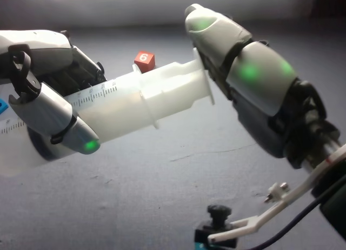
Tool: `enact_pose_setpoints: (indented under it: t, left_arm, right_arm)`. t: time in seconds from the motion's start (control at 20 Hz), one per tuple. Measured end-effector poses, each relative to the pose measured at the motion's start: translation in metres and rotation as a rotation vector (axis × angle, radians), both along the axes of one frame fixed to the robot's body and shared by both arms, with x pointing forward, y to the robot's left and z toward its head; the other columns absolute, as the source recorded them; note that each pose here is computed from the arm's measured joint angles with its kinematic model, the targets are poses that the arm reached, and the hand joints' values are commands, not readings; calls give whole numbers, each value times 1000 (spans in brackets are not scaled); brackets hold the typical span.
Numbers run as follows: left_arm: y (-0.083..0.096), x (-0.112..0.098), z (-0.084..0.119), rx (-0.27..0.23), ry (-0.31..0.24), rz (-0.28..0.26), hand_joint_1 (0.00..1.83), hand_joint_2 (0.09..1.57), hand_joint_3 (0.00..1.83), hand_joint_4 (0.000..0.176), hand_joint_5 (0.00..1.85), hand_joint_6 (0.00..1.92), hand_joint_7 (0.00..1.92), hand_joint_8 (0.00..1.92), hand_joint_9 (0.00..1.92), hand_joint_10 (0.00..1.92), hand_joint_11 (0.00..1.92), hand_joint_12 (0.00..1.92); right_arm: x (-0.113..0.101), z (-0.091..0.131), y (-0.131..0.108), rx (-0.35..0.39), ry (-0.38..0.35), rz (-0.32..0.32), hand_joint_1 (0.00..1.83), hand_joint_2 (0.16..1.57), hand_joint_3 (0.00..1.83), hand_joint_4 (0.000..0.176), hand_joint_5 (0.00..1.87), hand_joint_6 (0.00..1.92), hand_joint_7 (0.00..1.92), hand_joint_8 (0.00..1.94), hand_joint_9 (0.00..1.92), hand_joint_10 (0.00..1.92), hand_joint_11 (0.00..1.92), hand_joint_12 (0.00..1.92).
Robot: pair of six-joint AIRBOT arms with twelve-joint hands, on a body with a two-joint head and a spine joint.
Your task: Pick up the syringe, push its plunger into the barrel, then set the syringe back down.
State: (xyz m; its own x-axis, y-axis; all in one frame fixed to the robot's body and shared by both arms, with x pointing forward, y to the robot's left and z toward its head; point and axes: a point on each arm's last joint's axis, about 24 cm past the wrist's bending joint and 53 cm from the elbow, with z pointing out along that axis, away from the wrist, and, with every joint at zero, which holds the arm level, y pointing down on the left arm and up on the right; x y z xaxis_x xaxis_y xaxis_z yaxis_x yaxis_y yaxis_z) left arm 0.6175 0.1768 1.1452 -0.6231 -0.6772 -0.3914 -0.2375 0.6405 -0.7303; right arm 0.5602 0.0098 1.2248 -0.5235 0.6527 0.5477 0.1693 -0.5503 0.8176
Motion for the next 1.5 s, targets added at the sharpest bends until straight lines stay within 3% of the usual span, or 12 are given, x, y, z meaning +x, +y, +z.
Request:
enact_pose_setpoints:
  t: [0.45,0.85,0.95,1.1,1.35,1.45,1.5]
  left_arm:
    - [3,-2,-4,20,15,3,1388,1050,1,0,985,1079,1273,220,1096,922,786,1038]
    - [8,-3,-8,51,22,7,1390,1043,0,0,992,1061,1309,217,1095,891,806,981]
    - [6,-2,-7,38,19,8,1390,1044,0,0,997,1063,1314,211,1078,912,785,1021]
    - [-3,-1,1,-19,4,3,1390,1043,0,0,995,1048,1336,149,1086,927,777,1051]
    - [-18,0,10,-76,-17,-20,1390,1042,0,0,1001,1067,1351,79,1112,860,805,967]
    - [-22,0,14,-91,-25,-29,1386,1055,2,0,978,1119,1245,282,1086,900,773,984]
    - [-22,0,13,-91,-24,-28,1385,1057,2,0,960,1125,1243,287,1081,935,776,997]
  right_arm:
    - [-27,1,48,54,22,79,0,1223,0,0,0,0,0,0,0,0,0,0]
    - [-34,-1,57,73,42,92,0,1221,0,0,0,0,0,0,0,0,0,0]
    - [-35,7,52,58,-1,99,0,1221,0,0,0,0,0,0,0,0,0,0]
    - [-33,25,35,-9,-117,120,0,1223,0,0,0,0,0,0,0,0,0,0]
    - [-15,31,-8,-77,-168,61,0,1224,0,0,0,0,0,0,0,0,0,0]
    - [-6,36,-29,-90,-174,20,0,1228,2,0,0,0,0,0,0,0,0,0]
    - [-3,41,-38,-90,-189,1,0,1231,3,0,0,0,0,0,0,0,0,0]
